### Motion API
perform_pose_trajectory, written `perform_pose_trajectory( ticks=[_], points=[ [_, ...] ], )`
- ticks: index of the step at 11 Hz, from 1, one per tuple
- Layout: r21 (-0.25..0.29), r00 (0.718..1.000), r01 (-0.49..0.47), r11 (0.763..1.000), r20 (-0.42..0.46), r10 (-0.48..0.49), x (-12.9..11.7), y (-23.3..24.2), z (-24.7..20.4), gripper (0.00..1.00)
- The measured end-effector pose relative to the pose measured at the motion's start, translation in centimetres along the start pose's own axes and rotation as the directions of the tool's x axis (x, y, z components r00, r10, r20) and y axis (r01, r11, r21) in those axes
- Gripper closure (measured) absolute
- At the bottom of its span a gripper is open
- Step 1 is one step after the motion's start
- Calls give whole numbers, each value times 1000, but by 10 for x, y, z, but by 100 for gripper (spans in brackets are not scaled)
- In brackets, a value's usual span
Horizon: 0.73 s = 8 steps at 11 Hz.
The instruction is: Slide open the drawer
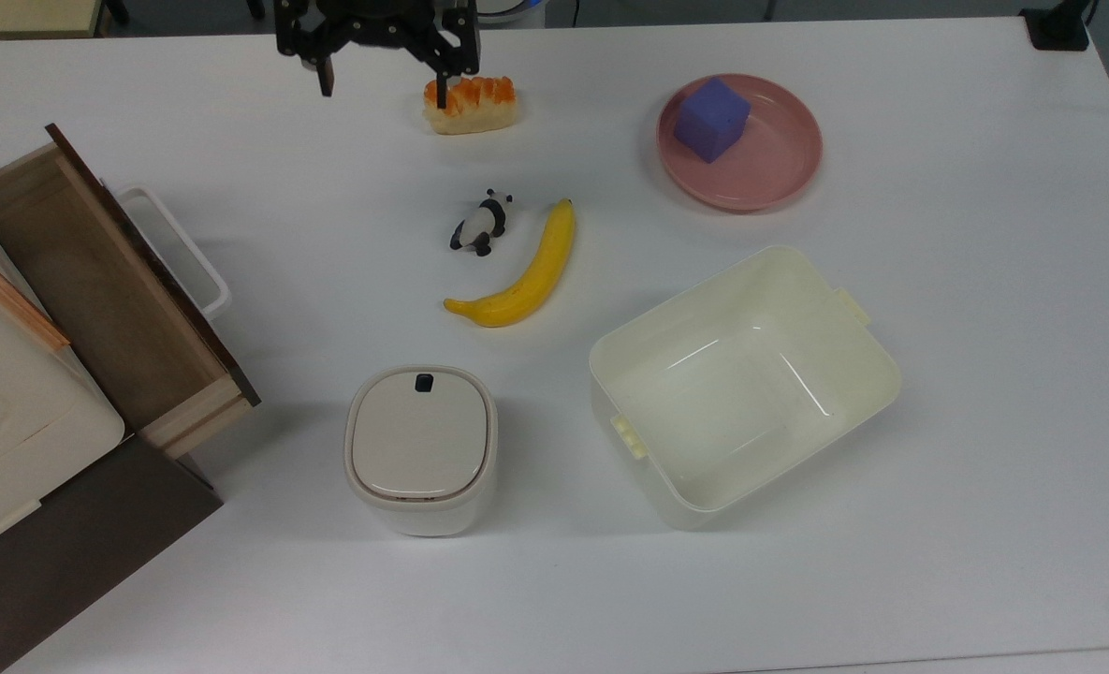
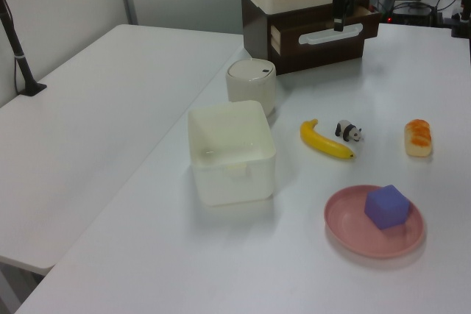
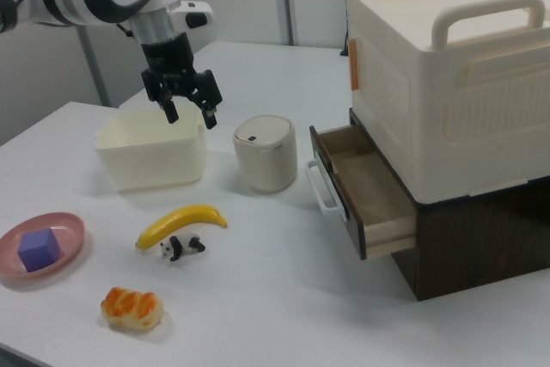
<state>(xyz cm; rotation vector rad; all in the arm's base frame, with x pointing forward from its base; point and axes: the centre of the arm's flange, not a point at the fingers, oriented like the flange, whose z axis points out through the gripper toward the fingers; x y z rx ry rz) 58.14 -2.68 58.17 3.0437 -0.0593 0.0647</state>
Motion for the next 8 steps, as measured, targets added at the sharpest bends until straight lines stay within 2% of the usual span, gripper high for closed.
perform_pose_trajectory(
  ticks=[3, 8],
  points=[
    [18, 999, -26, 1000, 21, 25, -11, 3, -12, 0],
    [36, 999, -7, 999, 32, 6, -33, -12, -41, 0]
  ],
)
